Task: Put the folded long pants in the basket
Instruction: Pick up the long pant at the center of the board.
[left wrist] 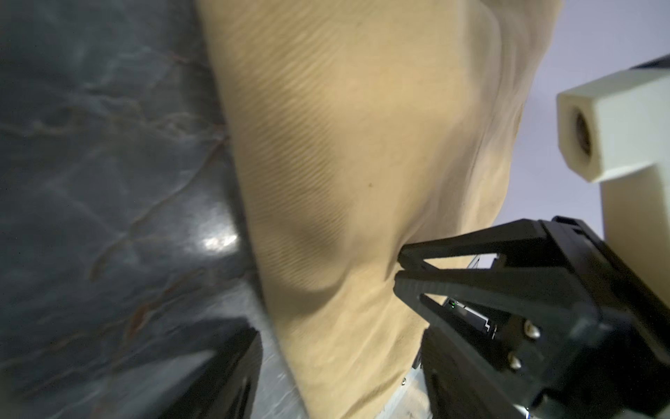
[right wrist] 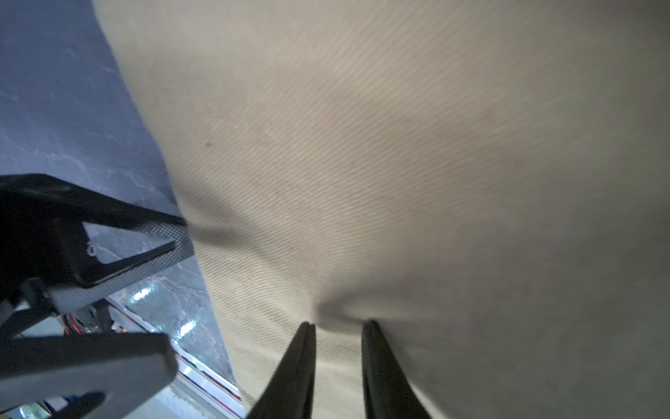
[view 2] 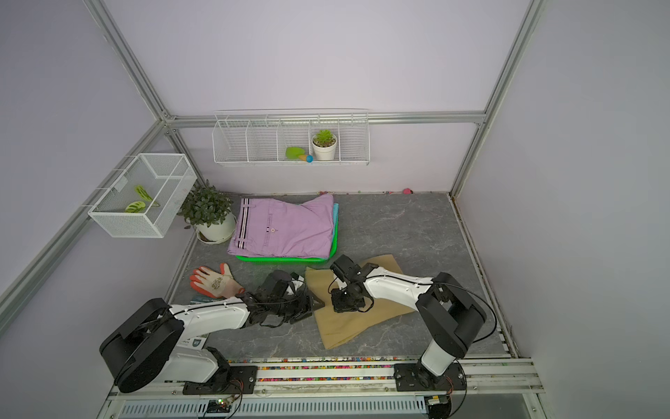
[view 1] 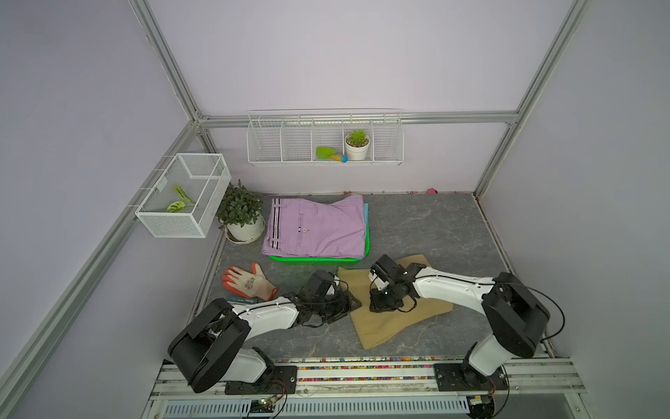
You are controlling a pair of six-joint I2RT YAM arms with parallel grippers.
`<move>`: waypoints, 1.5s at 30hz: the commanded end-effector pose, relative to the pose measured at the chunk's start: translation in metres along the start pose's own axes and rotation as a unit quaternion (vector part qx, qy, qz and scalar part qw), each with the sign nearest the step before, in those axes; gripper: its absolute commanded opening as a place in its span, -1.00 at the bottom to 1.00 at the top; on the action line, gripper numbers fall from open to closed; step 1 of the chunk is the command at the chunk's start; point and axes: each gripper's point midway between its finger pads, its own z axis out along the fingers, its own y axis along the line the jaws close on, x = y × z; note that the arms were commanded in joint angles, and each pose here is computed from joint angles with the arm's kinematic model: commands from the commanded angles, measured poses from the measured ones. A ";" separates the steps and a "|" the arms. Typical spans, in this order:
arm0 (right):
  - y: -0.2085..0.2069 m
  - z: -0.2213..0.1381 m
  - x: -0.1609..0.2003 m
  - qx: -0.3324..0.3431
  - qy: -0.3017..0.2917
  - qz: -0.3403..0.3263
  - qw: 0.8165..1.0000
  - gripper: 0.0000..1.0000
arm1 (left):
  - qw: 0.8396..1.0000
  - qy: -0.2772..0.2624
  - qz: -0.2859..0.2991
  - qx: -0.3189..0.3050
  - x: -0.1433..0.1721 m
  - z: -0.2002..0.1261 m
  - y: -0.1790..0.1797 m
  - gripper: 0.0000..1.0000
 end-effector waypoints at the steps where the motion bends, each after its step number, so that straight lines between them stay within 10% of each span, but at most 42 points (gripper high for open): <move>1: -0.011 -0.022 -0.011 -0.015 -0.023 0.033 0.999 -0.40 | 1.000 -0.002 -0.003 -0.002 0.001 0.005 0.007 0.41; 11: -0.076 -0.073 -0.025 -0.033 -0.065 0.099 0.992 -0.38 | 1.000 0.012 -0.020 -0.019 0.002 0.025 0.025 -0.10; 17: -0.137 -0.084 -0.029 0.007 -0.071 0.172 0.983 -0.29 | 0.999 -0.002 -0.004 -0.051 -0.001 0.011 0.024 -1.00; 31: -0.153 -0.090 -0.034 0.038 -0.087 0.178 0.980 -0.13 | 0.990 -0.017 0.027 -0.137 -0.010 -0.049 0.016 -1.00; 45: -0.102 -0.105 -0.043 -0.021 -0.147 0.096 0.984 -0.10 | 0.997 -0.016 0.034 -0.061 -0.012 -0.079 -0.030 -1.00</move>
